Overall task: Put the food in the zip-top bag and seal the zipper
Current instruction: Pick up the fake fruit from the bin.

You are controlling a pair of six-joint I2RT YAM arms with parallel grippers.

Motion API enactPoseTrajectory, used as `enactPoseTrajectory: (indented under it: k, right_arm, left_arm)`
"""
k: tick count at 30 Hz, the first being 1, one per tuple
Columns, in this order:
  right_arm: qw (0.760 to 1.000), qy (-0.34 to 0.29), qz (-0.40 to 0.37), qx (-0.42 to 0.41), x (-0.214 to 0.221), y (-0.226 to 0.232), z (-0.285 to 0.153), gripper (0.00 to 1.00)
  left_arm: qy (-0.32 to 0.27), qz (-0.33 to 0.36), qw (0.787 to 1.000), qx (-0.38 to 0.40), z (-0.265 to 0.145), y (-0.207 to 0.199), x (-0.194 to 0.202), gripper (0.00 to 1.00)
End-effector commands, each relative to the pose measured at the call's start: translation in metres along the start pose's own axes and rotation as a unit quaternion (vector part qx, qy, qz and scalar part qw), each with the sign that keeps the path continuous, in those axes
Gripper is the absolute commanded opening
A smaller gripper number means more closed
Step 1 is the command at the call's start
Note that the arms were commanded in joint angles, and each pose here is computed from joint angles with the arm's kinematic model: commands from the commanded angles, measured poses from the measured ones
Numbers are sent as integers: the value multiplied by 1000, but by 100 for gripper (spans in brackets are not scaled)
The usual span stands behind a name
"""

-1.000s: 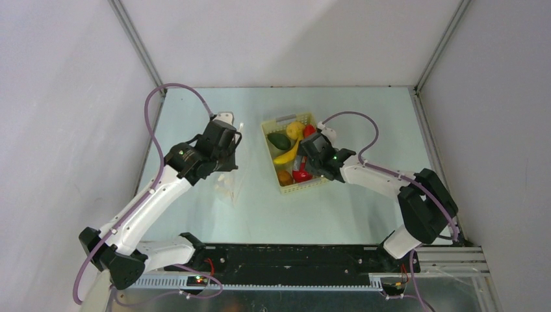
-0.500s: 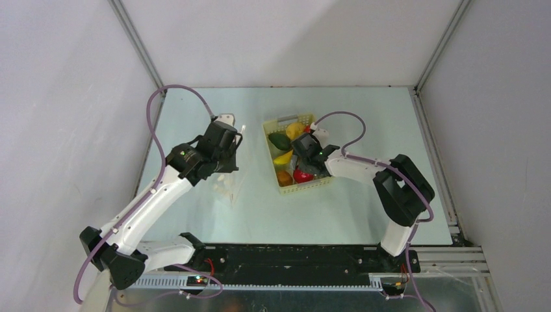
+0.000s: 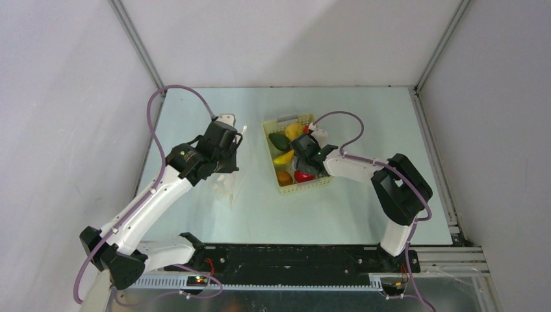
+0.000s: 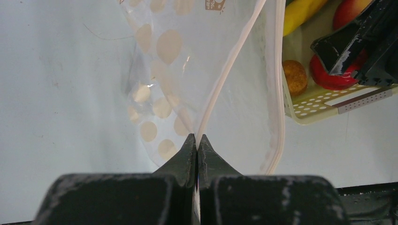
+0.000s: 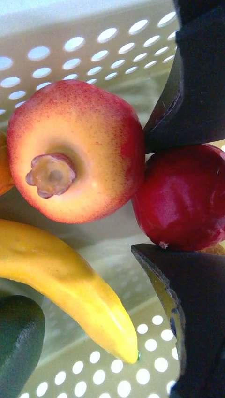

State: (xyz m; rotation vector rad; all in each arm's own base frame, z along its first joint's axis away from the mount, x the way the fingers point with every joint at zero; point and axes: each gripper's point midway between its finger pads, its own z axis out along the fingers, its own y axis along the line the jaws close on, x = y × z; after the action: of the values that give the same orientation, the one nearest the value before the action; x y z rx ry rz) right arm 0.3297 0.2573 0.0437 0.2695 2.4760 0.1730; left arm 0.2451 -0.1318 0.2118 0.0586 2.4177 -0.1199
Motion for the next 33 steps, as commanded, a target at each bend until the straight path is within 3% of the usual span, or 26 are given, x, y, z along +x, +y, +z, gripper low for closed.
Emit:
enactPoseTrajectory:
  k: [1, 6, 14, 17, 22, 26, 30, 33]
  right_arm:
    - [998, -56, 9, -27, -40, 14, -29, 38]
    - [997, -68, 7, -46, -51, 18, -47, 24]
    - [991, -86, -2, -105, -70, 31, -82, 22]
    - [981, -97, -7, -166, -81, 47, -110, 20]
    - [951, -110, -9, -290, -91, 75, -170, 20]
    - [903, -99, -4, -418, -86, 103, -221, 19]
    - [864, -99, 9, -493, -88, 120, -258, 19]
    - [850, -91, 19, -519, -85, 131, -268, 19]
  left_arm:
    - [-14, -15, 1000, 14, -6, -3, -6, 0]
    - [-13, -23, 1000, 12, -8, -2, -5, 0]
    - [-23, -30, 999, 24, -11, -6, -10, 0]
    - [-20, -29, 999, 25, -10, -8, -12, 0]
    - [-11, -35, 999, 33, -8, -16, -17, 0]
    - [-2, -45, 997, 66, -5, -33, -21, 0]
    - [25, -52, 995, 76, 7, -46, -17, 0]
    - [36, -59, 994, 82, 11, -51, -14, 0]
